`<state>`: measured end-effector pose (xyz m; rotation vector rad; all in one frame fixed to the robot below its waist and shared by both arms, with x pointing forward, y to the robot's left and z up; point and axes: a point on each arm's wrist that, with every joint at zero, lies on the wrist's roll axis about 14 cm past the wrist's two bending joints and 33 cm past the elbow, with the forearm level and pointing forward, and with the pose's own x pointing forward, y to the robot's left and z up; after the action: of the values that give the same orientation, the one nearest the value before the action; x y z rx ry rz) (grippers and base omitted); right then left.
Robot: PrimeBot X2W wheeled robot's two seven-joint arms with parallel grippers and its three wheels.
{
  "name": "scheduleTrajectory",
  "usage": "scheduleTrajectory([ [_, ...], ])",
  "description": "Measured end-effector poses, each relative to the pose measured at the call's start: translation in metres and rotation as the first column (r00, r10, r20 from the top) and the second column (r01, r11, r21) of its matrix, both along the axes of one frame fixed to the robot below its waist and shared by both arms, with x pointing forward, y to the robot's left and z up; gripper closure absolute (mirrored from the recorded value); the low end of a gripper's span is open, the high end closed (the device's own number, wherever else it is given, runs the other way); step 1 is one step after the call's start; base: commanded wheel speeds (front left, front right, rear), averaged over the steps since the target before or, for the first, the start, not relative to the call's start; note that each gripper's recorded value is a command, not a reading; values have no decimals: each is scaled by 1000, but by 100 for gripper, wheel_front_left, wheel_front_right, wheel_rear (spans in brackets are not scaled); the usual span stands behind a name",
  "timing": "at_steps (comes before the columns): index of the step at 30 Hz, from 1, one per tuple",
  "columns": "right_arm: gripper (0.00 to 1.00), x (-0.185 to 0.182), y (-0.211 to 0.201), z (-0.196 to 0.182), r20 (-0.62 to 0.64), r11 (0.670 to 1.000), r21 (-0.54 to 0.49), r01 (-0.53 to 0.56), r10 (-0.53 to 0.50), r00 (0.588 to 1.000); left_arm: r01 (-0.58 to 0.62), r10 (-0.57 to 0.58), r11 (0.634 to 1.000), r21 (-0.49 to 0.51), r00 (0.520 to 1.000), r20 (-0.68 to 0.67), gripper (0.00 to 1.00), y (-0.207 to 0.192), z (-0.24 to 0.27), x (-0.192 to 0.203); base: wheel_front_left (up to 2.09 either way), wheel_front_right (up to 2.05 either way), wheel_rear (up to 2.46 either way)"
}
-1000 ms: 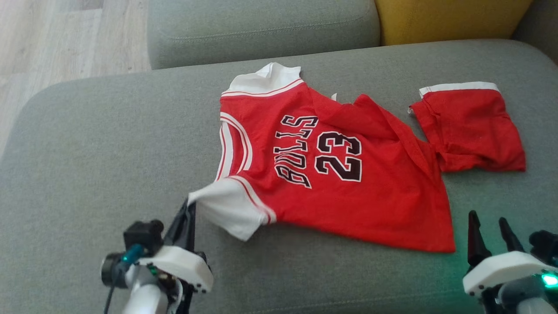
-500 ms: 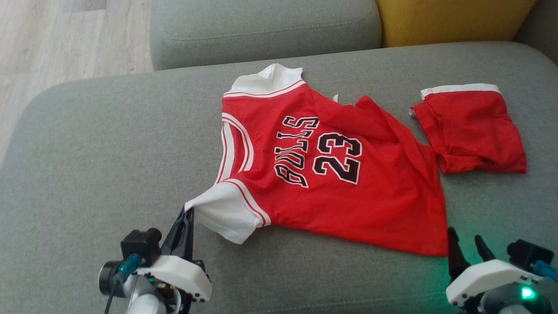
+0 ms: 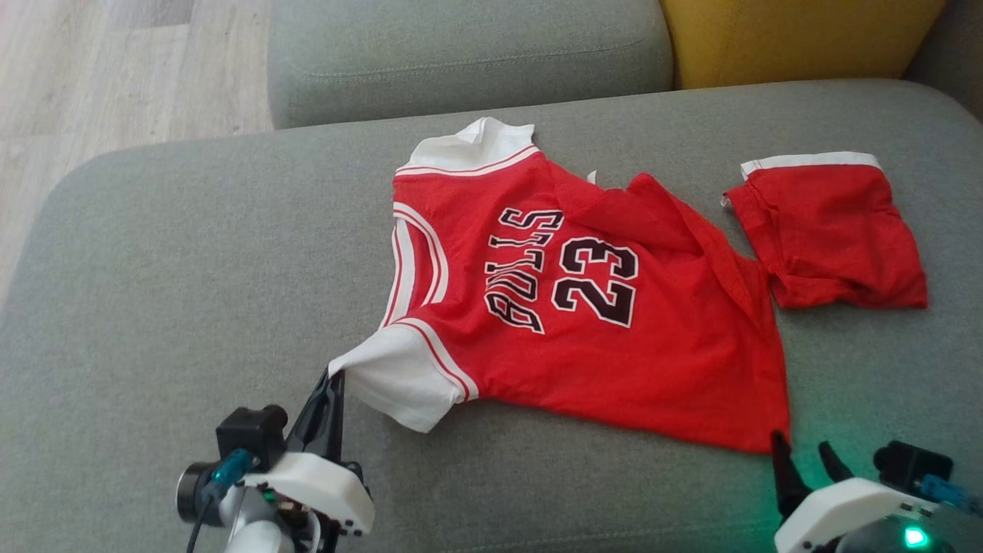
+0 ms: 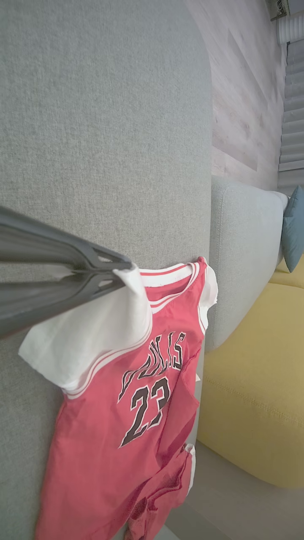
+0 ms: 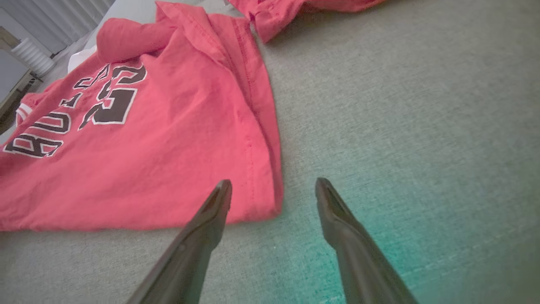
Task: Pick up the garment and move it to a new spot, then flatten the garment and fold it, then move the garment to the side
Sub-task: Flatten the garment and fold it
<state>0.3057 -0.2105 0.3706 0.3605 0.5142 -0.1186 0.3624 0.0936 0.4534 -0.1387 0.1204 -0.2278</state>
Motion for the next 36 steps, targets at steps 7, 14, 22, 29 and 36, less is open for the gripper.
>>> scheduleTrajectory([
  [7,0,-2,11,-8,-39,999,7,-40,40,998,-2,2,1000,1,1000,-7,100,1,-2,-1,0,0,0],
  [14,0,-4,19,-17,-74,998,9,-66,66,995,-1,1,1000,2,1000,-19,100,1,-6,-1,0,0,0],
  [22,0,6,19,-16,-49,999,20,-50,51,998,0,0,1000,2,999,-34,100,0,-11,-2,0,0,0],
  [29,0,11,16,-15,-25,999,32,-20,21,999,4,-3,1000,2,999,-39,100,-1,-13,-1,0,0,0],
  [36,100,17,18,-17,-36,999,40,-27,29,999,10,-9,1000,3,999,-45,100,-2,-15,1,0,0,0],
])
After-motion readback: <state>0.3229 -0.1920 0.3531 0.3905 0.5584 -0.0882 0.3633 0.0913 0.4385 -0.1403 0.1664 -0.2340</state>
